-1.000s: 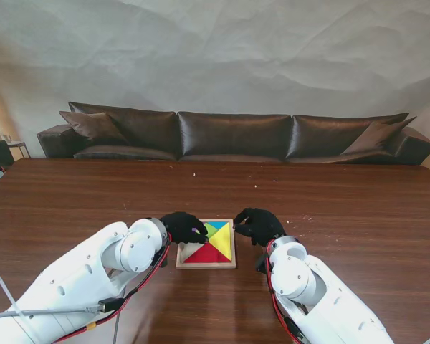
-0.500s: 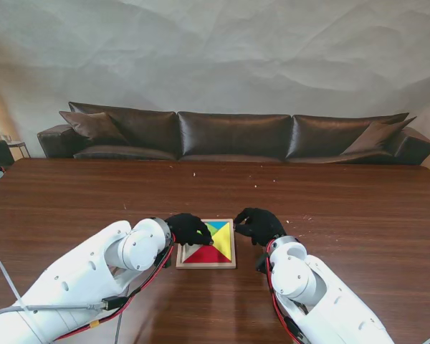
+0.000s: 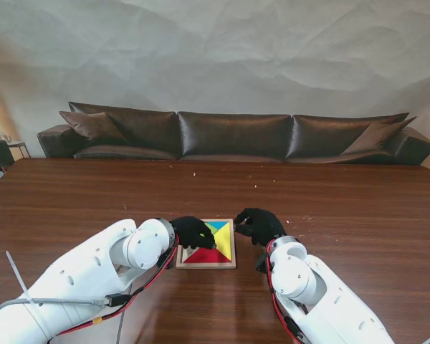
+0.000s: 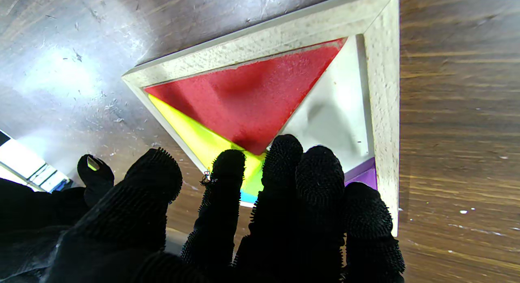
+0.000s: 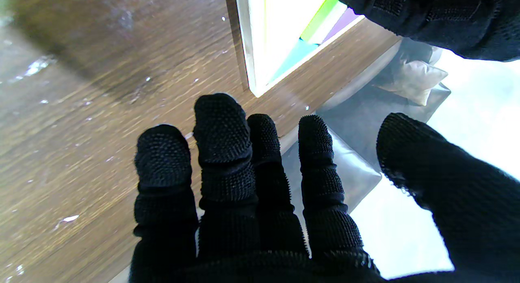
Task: Assemble the tangram pieces into a square
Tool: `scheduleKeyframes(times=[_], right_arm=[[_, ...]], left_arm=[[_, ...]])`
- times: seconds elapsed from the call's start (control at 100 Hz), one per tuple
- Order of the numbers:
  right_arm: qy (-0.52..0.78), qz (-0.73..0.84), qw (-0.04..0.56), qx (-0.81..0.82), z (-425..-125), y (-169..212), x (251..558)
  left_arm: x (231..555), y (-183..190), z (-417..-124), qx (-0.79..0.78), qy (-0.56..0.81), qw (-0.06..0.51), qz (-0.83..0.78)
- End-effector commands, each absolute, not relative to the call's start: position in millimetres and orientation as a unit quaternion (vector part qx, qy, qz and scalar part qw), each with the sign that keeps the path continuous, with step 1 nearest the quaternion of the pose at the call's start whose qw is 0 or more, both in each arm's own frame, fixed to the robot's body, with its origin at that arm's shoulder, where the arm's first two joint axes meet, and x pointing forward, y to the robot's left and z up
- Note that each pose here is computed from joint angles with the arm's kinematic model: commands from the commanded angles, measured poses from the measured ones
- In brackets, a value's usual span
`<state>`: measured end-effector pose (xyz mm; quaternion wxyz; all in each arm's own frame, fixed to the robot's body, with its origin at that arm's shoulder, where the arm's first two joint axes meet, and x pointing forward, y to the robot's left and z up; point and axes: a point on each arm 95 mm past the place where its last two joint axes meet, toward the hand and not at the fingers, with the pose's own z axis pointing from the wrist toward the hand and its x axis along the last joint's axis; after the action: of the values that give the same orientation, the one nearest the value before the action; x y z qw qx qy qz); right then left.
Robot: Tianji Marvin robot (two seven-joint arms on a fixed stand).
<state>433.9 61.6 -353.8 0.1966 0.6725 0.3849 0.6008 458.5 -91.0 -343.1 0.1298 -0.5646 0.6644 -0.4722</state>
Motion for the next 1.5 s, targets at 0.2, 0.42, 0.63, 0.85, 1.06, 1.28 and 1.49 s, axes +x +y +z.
scheduleKeyframes(times=[0.2, 0.42, 0.63, 0.85, 1.06, 1.28, 1.49], right_arm=[[0.386, 0.598, 0.187, 0.677, -355.6, 64.7, 432.5], [0.386, 0.598, 0.186, 0.678, -355.9, 64.9, 432.4], [0.387, 0.598, 0.185, 0.677, -356.2, 65.5, 432.4], [0.389, 0.597, 0.183, 0.677, -356.2, 65.7, 432.0], [0.388, 0.597, 0.183, 0.677, -356.3, 66.1, 431.9], [0.390, 0.597, 0.182, 0.677, -356.6, 66.5, 431.8], [0.390, 0.597, 0.183, 0.677, -356.6, 66.4, 431.7]], left_arm=[[458.5, -97.3, -347.8, -0.567, 0.674, 0.114, -0.461], [457.8, -98.9, -349.4, -0.563, 0.678, 0.108, -0.459], [457.3, -98.5, -349.7, -0.565, 0.678, 0.106, -0.458], [455.7, -97.3, -349.6, -0.566, 0.678, 0.107, -0.457], [455.7, -89.0, -341.8, -0.562, 0.675, 0.127, -0.461], [455.1, -84.1, -339.4, -0.555, 0.678, 0.140, -0.460], [453.8, -82.1, -337.5, -0.552, 0.676, 0.143, -0.467]])
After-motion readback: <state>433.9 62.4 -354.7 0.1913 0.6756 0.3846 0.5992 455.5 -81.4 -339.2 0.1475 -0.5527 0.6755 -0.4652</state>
